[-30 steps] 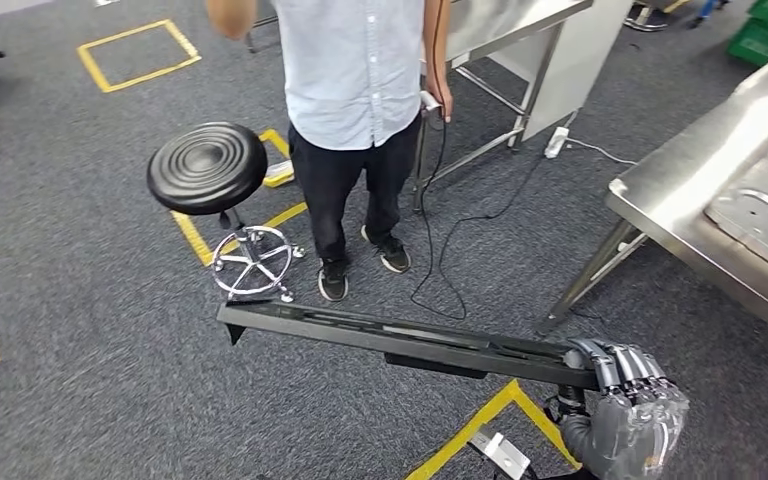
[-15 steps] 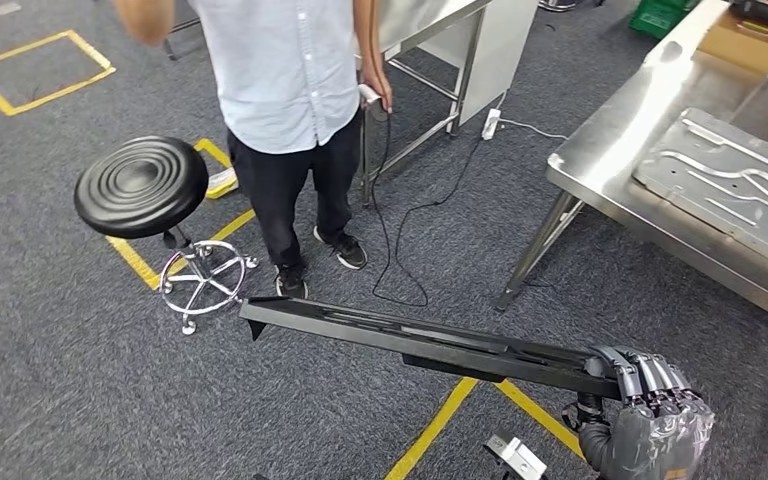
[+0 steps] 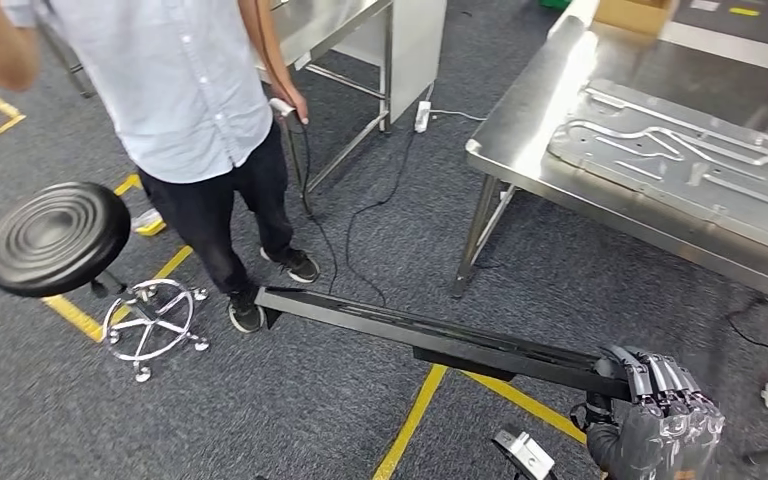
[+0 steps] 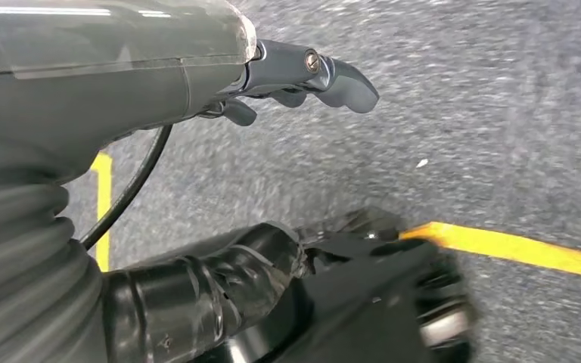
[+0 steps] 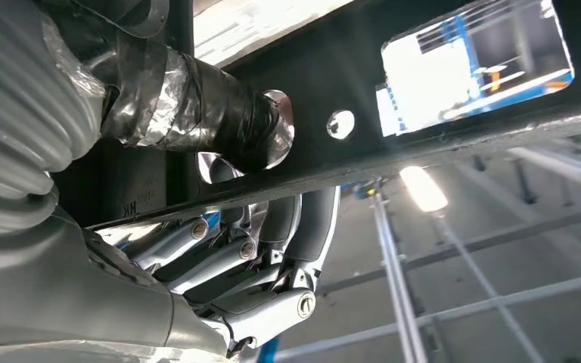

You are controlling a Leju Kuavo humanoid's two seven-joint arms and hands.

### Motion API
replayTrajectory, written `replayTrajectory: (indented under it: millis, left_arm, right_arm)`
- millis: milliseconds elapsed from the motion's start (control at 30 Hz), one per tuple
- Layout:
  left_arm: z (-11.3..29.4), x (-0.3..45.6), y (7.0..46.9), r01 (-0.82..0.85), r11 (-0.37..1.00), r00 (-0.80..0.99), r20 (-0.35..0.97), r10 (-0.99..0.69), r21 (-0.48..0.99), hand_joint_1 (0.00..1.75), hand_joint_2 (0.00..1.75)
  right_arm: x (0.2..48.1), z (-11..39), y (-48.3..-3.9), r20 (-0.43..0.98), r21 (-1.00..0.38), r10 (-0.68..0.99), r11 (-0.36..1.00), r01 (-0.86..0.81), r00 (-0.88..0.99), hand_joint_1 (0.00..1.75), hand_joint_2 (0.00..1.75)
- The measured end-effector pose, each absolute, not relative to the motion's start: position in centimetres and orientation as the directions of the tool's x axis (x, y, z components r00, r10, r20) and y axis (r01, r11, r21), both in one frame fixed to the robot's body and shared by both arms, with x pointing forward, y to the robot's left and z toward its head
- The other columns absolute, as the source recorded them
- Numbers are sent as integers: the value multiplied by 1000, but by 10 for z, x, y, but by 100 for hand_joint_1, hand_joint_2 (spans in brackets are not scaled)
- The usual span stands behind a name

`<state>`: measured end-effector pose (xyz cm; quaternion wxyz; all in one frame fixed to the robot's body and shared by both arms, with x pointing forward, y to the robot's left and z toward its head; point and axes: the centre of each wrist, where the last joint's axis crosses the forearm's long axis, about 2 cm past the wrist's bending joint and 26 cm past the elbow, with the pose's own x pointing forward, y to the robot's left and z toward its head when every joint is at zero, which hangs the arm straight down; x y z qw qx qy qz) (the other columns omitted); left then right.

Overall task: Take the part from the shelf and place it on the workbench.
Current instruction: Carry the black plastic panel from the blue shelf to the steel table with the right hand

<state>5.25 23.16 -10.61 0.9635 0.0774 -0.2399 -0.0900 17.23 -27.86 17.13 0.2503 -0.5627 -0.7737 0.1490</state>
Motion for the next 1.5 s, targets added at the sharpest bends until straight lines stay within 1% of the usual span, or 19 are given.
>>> replayTrajectory:
  millis: [367,533,967,1267,1500]
  left_arm:
    - [-106,53,232,145,971,866,451,-217,190,0,175]
    - [-106,54,231,150,972,864,455,-217,178,0,175]
    - [-106,55,231,168,969,856,461,-233,179,0,175]
    - [-105,58,231,169,969,852,468,-235,179,0,175]
    - [-106,57,231,172,969,853,466,-236,177,0,175]
  right_arm:
    - [171,172,-283,214,-517,950,307,799,-227,175,175]
    - [172,174,-287,189,-522,958,286,804,-218,175,175]
    - [189,190,-304,153,-489,970,241,838,-190,175,175]
    - [195,196,-308,118,-479,972,234,846,-202,175,175]
    - [198,197,-310,117,-481,973,232,845,-200,175,175]
